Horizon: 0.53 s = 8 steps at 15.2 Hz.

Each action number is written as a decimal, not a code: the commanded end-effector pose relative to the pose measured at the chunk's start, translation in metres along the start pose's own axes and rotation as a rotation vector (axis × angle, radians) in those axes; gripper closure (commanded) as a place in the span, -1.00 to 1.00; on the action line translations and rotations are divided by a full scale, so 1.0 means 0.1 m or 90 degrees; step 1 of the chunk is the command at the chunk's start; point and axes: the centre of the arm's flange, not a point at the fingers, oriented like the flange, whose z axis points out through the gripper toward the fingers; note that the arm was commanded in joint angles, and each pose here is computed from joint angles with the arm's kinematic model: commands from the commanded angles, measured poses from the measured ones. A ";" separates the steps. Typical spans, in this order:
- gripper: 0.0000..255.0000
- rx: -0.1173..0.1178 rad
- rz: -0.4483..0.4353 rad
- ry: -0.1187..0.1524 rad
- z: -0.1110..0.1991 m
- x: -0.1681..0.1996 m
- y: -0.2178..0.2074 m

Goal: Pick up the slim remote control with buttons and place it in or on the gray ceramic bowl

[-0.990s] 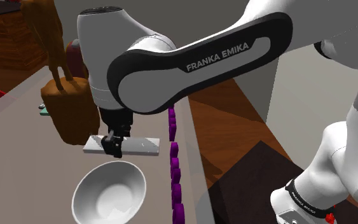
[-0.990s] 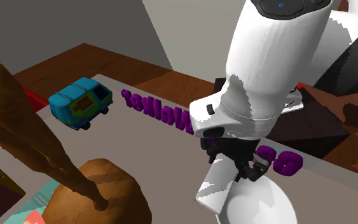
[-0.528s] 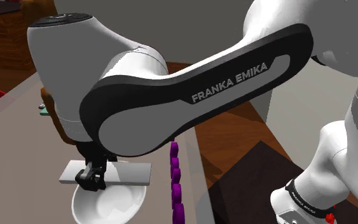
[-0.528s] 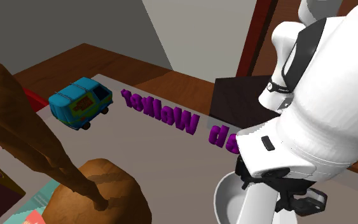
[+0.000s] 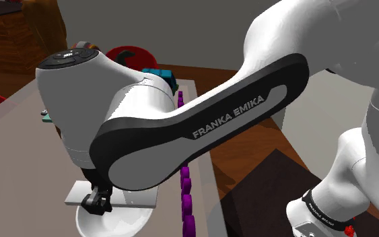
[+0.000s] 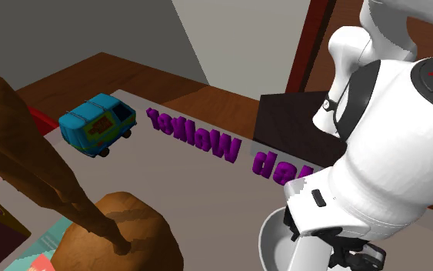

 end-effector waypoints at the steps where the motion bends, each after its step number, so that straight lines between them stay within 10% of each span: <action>1: 1.00 0.000 0.000 0.001 0.12 0.00 0.00; 8: 1.00 0.000 0.000 0.001 0.30 0.00 0.00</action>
